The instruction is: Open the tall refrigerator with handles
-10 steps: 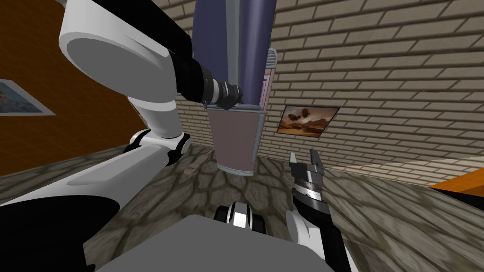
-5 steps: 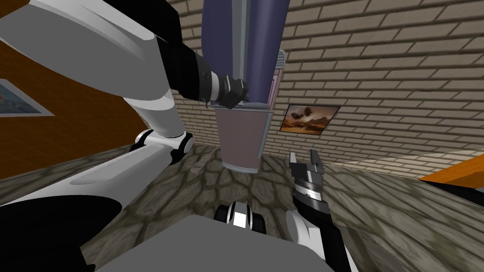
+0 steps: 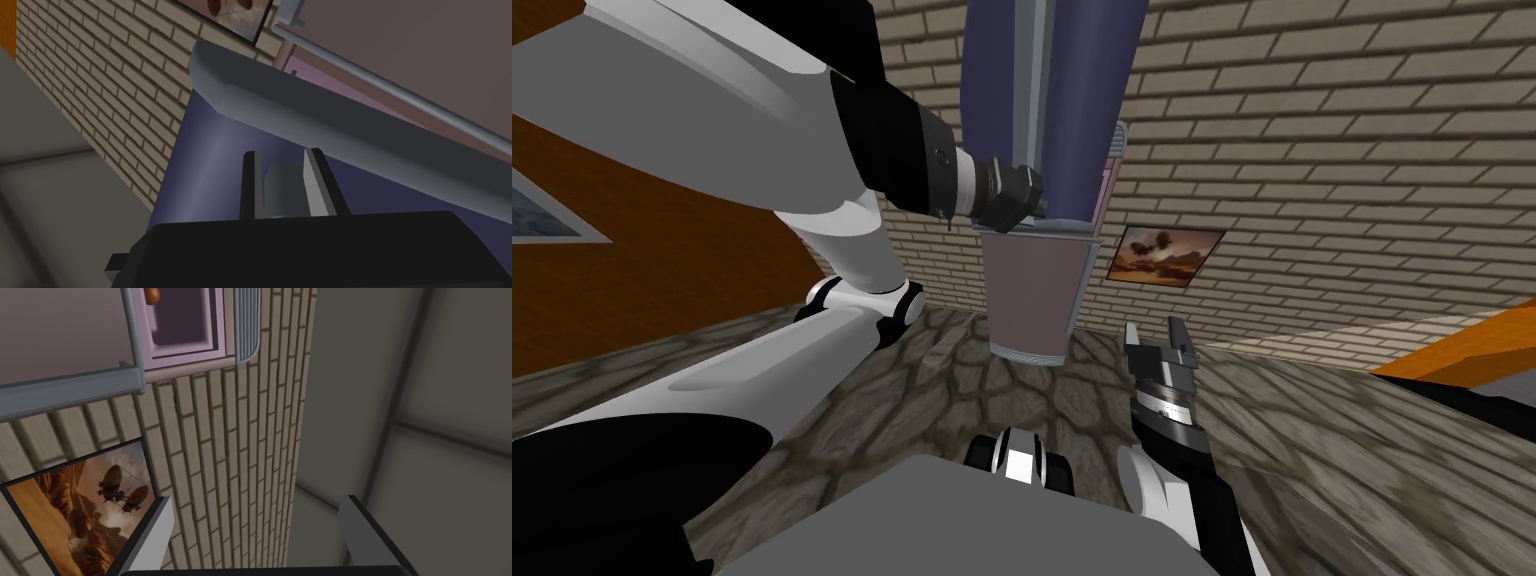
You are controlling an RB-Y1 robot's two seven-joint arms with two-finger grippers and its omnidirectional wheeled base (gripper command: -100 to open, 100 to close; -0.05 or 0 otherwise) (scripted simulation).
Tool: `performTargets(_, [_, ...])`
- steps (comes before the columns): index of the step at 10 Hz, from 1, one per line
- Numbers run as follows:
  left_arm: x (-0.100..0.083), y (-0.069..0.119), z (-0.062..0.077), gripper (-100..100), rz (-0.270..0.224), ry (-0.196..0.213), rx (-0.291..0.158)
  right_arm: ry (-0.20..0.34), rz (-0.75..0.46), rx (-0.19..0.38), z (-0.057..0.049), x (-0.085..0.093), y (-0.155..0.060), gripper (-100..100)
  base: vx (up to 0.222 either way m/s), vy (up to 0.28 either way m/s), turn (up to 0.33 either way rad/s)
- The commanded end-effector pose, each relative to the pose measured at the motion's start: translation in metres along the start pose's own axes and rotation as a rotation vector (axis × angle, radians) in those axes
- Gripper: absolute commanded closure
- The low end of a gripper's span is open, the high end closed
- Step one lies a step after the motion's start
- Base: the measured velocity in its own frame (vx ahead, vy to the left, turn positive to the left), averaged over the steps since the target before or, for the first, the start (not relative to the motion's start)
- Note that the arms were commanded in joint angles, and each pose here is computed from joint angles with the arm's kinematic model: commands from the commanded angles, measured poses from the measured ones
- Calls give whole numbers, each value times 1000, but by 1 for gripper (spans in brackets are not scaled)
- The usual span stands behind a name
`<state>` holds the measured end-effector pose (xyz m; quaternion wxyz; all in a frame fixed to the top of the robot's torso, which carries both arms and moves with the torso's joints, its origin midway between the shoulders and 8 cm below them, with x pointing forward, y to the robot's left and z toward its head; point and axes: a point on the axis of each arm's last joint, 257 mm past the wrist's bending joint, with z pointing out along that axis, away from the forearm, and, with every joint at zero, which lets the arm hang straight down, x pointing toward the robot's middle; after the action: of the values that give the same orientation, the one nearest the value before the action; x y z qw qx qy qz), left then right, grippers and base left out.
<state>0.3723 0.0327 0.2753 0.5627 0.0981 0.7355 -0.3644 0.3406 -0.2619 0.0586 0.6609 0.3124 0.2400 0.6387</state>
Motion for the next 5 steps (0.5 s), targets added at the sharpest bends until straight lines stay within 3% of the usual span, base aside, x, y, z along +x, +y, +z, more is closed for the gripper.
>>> performTargets(1, [1, -21, -4, 100, 10, 5, 63, 0, 0, 0, 0, 0, 0, 0, -37, 269, -47])
performTargets(2, [4, -30, -7, 100, 14, 14, 93, 0, 0, 0, 0, 0, 0, 0, -60, 289, -83])
performTargets(3, [4, -30, -7, 100, 14, 14, 93, 0, 0, 0, 0, 0, 0, 0, -67, 271, -42])
performTargets(5, [10, -50, -12, 100, 22, 32, 155, 0, 0, 0, 0, 0, 0, 0, -75, 294, -58])
